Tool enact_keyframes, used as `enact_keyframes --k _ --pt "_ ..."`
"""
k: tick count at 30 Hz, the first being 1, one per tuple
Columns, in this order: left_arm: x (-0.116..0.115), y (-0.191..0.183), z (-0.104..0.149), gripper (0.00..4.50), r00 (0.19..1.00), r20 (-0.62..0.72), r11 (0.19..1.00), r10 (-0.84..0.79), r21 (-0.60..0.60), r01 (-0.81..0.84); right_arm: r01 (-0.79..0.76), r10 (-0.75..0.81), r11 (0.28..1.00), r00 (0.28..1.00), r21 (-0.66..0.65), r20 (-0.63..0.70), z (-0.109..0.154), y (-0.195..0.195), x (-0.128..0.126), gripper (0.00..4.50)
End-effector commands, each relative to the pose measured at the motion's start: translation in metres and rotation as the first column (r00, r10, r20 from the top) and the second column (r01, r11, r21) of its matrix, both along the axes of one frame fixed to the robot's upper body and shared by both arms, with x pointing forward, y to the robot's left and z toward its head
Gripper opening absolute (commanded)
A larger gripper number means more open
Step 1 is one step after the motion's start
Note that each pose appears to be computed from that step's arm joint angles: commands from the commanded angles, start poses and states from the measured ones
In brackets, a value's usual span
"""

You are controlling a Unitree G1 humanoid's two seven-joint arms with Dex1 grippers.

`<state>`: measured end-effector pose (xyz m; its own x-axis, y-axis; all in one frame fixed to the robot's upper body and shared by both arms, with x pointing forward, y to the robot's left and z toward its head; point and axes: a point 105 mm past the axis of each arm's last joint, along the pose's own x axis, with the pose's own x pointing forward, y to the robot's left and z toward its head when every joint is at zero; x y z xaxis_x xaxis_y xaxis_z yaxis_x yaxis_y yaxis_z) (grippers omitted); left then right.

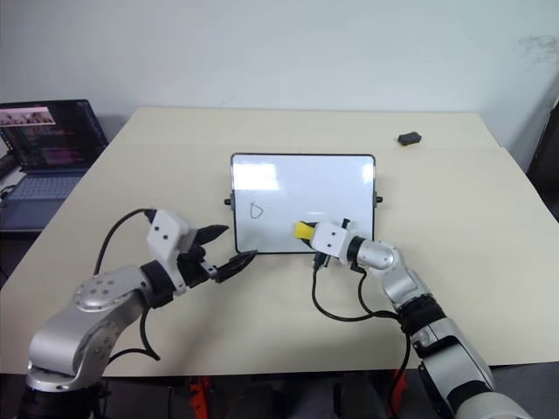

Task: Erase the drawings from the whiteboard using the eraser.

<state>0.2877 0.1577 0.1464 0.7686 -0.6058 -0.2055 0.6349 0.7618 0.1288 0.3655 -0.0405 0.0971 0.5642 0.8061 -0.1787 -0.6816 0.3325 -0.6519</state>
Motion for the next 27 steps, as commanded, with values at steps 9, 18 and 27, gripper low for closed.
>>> enact_keyframes --k 9,18,27 --pt "-0.002 -0.003 0.006 4.5 0.999 0.037 1.0 -0.003 -0.027 0.004 0.151 -0.088 0.88 0.984 0.45 -0.158 0.071 -0.034 -0.008 1.1" --pt "-0.005 0.001 -0.001 4.5 0.999 0.026 0.998 0.027 -0.051 -0.026 0.29 -0.148 0.843 0.935 0.454 -0.323 0.05 -0.064 -0.047 1.09" --pt "-0.003 0.01 -0.007 4.5 0.996 0.019 0.995 0.087 -0.06 -0.086 0.34 -0.209 0.868 0.911 0.362 -0.355 0.029 -0.077 -0.071 1.09"
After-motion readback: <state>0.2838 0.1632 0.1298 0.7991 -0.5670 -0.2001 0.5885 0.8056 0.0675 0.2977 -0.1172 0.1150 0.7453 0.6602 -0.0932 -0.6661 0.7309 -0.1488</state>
